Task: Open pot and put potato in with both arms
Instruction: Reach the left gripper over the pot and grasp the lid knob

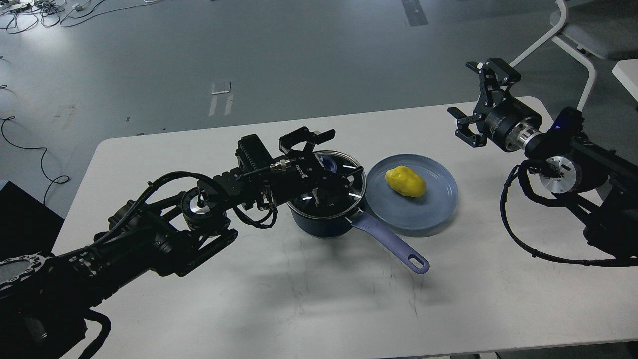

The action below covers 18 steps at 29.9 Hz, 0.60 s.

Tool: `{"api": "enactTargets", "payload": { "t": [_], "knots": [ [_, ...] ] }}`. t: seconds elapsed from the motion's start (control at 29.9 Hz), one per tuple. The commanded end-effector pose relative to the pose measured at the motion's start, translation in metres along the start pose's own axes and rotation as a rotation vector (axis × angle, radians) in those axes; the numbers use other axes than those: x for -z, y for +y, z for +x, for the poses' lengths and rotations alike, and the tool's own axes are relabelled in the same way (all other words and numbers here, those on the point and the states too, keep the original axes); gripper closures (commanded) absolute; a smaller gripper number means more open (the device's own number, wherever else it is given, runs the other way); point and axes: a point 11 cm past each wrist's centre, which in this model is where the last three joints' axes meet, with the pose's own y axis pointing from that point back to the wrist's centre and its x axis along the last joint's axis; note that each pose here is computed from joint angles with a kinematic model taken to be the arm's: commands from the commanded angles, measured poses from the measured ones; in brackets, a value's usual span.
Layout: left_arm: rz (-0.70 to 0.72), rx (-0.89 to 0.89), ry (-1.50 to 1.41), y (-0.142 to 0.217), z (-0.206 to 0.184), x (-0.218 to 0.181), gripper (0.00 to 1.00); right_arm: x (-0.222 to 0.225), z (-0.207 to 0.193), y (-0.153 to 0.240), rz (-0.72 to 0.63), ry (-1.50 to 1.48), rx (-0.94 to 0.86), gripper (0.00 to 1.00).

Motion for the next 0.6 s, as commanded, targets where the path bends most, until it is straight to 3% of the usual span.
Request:
{"api": "enactTargets", "payload": {
  "t": [0.0, 0.57],
  "knots": [
    [-0.017, 0.021, 0.009, -0.002, -0.008, -0.005, 0.02, 0.003, 0.001, 0.0, 0.009, -0.004, -0.002, 0.0],
    [0.048, 0.046, 0.054, 0.005, -0.019, 0.01, 0.02, -0.006, 0.007, 0.005, 0.0, -0.018, -0.019, 0.0]
  ]
}}
